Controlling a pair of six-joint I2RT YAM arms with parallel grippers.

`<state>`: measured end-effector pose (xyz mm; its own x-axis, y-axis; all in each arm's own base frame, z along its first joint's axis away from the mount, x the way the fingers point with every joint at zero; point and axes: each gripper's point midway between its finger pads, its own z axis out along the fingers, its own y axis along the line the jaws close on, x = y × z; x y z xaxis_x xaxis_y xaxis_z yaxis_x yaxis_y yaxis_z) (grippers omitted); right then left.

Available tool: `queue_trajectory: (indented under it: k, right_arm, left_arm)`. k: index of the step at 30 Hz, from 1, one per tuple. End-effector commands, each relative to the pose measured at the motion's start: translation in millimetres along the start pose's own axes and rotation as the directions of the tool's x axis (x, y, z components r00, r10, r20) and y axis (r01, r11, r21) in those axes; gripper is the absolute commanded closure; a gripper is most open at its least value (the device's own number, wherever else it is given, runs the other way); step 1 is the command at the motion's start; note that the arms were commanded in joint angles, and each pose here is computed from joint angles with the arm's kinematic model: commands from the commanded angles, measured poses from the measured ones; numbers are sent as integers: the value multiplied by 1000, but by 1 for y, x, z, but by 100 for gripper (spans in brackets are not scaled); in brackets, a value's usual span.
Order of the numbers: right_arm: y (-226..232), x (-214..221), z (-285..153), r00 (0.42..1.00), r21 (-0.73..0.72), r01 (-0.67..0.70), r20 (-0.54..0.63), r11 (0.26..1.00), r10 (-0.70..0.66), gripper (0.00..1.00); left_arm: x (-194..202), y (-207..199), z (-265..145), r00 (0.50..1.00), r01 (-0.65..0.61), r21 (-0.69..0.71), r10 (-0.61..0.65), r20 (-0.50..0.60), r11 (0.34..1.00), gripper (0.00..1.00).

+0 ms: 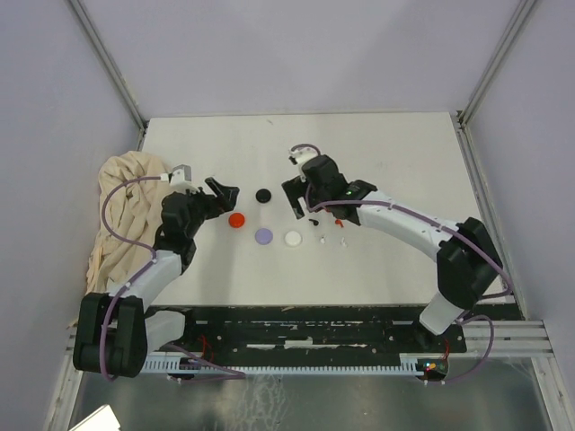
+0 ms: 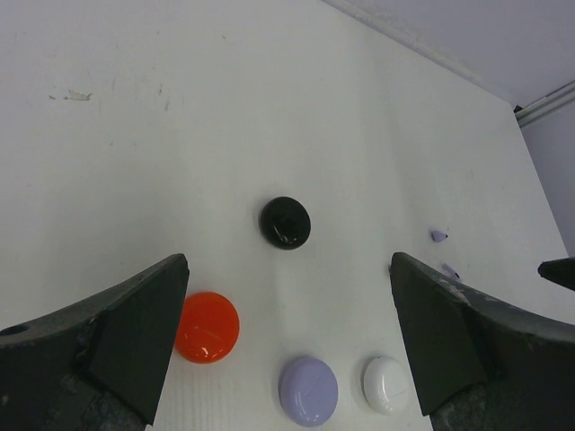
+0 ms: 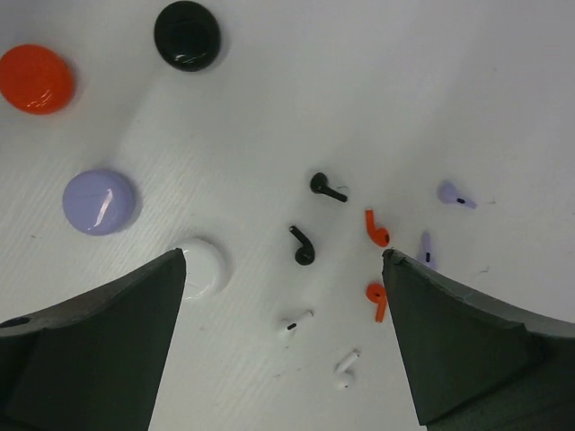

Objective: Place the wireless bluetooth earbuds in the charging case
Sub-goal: Pick up the charging case at the center of the board.

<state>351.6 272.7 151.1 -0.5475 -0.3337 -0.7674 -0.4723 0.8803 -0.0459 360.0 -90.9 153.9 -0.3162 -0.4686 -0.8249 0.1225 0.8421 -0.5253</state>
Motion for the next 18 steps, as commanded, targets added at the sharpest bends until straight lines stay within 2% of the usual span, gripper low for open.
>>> queue_trajectory:
  k: [1, 8, 18]
  right_arm:
    - [33, -27, 9, 996, -2, 71, 48, 997, -70, 2]
    - [77, -30, 38, 992, -82, 124, 29, 989, -122, 8]
    - [122, 0, 54, 984, -185, 163, -43, 969, -173, 9]
  left_arm:
    - [-12, 6, -3, 998, -49, -47, 50, 25, 998, 1]
    - [-12, 34, -5, 999, -31, -209, 37, 21, 977, 4]
    - [-13, 33, -5, 999, -30, -210, 33, 10, 977, 4]
